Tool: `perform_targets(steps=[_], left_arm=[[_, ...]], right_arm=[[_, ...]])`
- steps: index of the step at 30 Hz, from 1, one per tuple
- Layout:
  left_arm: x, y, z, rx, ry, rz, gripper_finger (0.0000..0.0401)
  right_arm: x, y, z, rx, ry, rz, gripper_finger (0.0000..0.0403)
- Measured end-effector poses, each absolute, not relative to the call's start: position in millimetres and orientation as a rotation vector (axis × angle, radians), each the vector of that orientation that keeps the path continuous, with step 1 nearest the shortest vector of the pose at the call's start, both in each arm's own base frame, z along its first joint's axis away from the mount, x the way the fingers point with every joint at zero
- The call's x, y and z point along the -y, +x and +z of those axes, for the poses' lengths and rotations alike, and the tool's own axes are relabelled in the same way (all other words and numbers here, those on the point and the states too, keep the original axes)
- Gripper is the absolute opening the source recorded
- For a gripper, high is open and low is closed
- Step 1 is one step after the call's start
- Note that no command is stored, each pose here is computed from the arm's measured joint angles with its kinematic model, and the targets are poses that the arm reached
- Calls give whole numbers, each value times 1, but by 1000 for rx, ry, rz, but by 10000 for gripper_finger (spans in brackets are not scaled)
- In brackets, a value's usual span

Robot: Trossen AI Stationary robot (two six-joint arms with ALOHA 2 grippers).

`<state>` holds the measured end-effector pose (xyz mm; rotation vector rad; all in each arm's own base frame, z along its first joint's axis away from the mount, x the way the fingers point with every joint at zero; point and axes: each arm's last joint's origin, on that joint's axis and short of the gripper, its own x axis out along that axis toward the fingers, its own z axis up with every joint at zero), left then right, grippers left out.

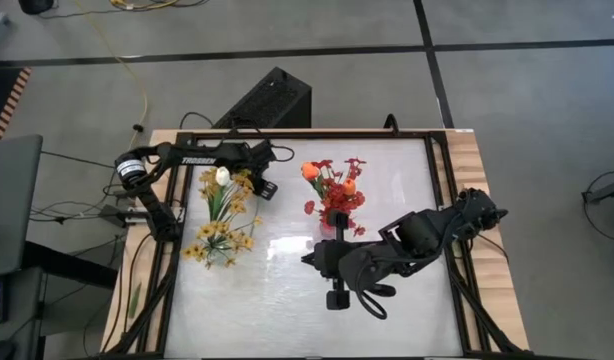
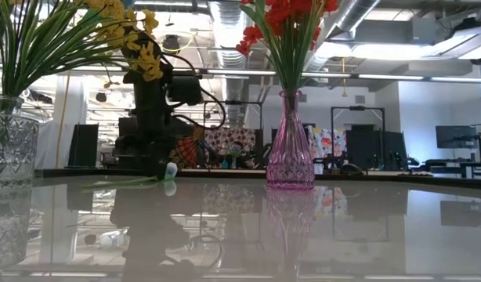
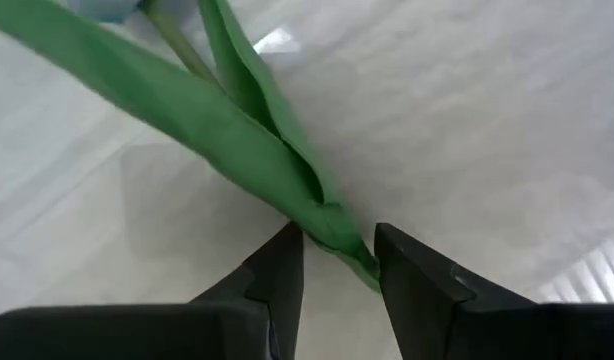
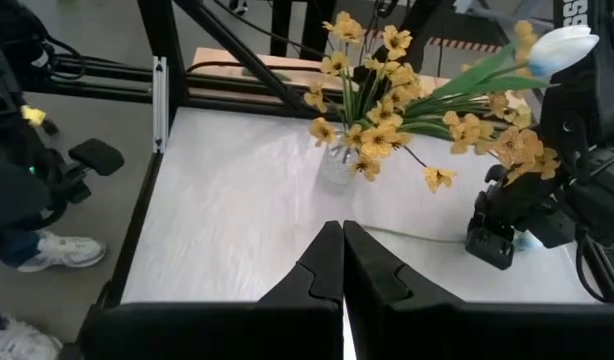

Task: Sort flowers into vase by color
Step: Put the white flower into the transparent vase

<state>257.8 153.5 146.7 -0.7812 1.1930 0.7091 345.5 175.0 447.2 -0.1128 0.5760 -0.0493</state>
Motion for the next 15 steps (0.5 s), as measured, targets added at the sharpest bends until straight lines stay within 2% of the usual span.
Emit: perform_targets(steps=[5, 10, 15], left_arm=[[-153, 259, 144, -1206, -762, 718, 92], [-154, 258, 143, -1223, -733, 702, 14], [-153, 257, 157, -1163, -701, 707, 3]], right_arm=[[-178, 345, 448, -565, -106, -42, 27], [-177, 345, 449, -560, -101, -43, 27], [-178, 346, 448, -560, -87, -47, 27]])
